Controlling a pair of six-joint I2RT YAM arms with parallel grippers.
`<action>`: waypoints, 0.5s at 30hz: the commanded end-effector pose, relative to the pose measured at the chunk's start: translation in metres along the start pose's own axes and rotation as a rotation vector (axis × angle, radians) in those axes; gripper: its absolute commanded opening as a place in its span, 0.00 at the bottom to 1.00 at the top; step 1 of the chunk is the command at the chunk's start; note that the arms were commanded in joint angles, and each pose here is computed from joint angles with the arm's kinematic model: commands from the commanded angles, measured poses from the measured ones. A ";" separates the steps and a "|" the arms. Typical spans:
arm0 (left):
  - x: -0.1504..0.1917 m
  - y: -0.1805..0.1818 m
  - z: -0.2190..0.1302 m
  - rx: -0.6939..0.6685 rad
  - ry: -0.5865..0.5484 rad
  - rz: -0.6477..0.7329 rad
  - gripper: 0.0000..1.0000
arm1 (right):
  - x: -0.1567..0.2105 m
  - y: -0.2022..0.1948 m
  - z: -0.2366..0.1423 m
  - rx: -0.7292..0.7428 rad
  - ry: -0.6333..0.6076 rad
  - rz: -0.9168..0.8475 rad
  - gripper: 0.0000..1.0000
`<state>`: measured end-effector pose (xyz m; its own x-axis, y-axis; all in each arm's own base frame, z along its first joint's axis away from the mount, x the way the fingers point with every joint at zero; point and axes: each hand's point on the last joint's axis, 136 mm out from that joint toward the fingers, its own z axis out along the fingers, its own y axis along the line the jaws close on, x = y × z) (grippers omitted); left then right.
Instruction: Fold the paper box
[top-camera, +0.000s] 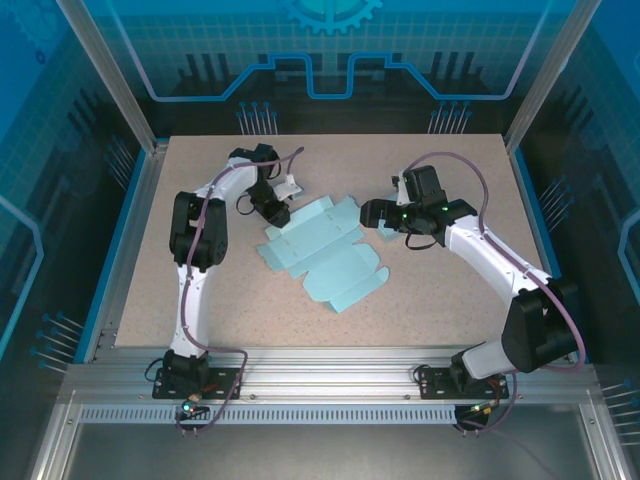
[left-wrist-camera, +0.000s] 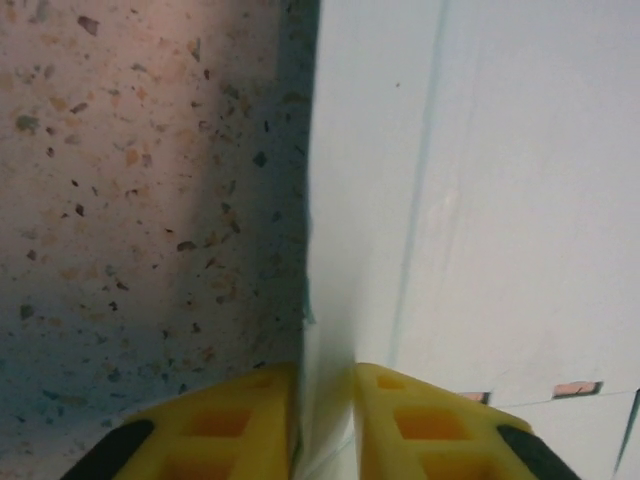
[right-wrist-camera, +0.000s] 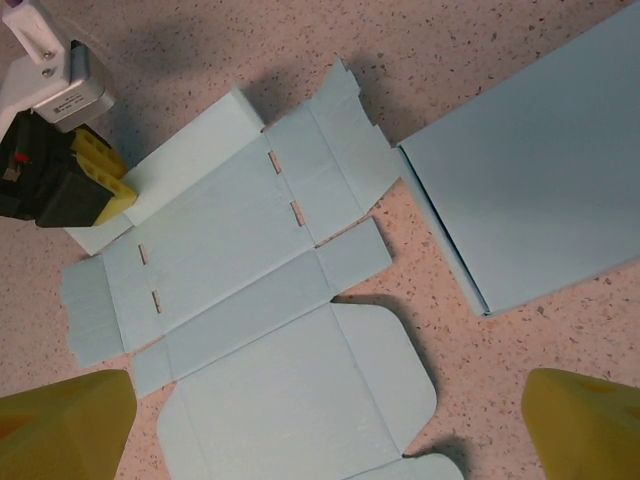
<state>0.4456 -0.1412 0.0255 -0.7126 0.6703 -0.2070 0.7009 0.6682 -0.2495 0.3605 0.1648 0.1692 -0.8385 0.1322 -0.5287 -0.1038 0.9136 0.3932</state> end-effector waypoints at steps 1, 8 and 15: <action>0.005 -0.008 0.009 0.020 -0.004 -0.006 0.09 | 0.003 -0.009 -0.004 0.028 -0.005 0.027 1.00; -0.017 0.010 -0.034 -0.332 -0.164 0.118 0.00 | 0.003 -0.009 0.000 0.018 -0.017 0.021 1.00; -0.037 0.000 -0.113 -0.701 -0.378 0.278 0.00 | -0.005 -0.007 -0.005 -0.008 -0.095 0.029 1.00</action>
<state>0.4412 -0.1368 0.0799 -0.5238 0.7478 -0.4080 0.7386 0.6373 0.2199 0.3543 0.1593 0.1540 -0.8353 0.1522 -0.5282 -0.0800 0.9171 0.3906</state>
